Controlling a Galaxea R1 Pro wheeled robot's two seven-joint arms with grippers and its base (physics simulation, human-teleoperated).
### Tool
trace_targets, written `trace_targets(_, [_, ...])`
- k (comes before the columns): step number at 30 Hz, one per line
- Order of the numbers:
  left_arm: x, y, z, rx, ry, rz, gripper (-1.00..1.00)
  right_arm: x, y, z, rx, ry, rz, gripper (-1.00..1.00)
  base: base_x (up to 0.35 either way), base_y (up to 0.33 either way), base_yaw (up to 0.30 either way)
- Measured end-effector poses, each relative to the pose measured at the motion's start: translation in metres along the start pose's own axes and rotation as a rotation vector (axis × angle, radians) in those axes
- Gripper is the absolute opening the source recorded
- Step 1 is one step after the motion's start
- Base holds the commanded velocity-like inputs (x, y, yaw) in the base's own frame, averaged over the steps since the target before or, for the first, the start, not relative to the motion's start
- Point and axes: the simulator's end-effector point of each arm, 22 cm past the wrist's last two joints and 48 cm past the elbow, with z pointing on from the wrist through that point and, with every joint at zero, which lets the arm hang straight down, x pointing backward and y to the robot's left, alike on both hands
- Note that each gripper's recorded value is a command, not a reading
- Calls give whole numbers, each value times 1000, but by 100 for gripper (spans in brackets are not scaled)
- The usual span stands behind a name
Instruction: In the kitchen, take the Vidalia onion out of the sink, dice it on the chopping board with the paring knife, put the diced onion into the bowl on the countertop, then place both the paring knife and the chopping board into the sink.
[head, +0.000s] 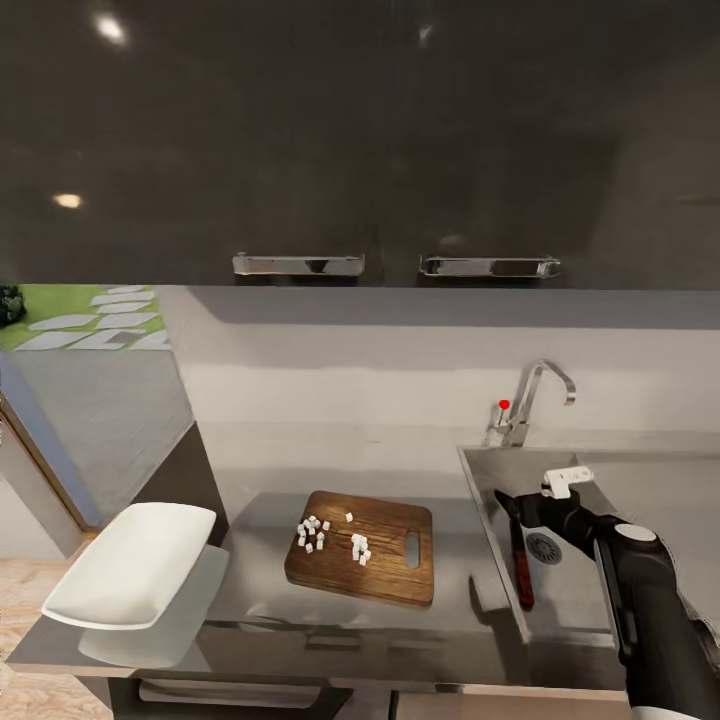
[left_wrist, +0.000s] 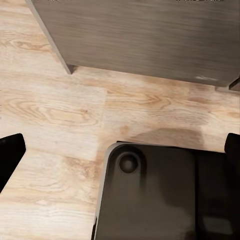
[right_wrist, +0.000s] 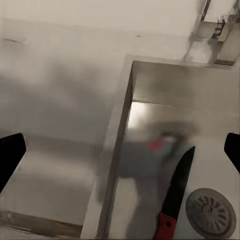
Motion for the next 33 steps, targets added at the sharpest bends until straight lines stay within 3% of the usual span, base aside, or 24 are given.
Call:
trace_targets(15, [0,0,0,0,0,-1,100,3,1,0,3,6,-1,100,-23,277,0])
trace_targets(25, [1,0,0,-1,2,-1,100,3,2,1,2,7,0,100,-263,80,0])
trace_targets(33, [0,0,0,0,0,0,100,5,1,1,2,11,1,100,50,98,0])
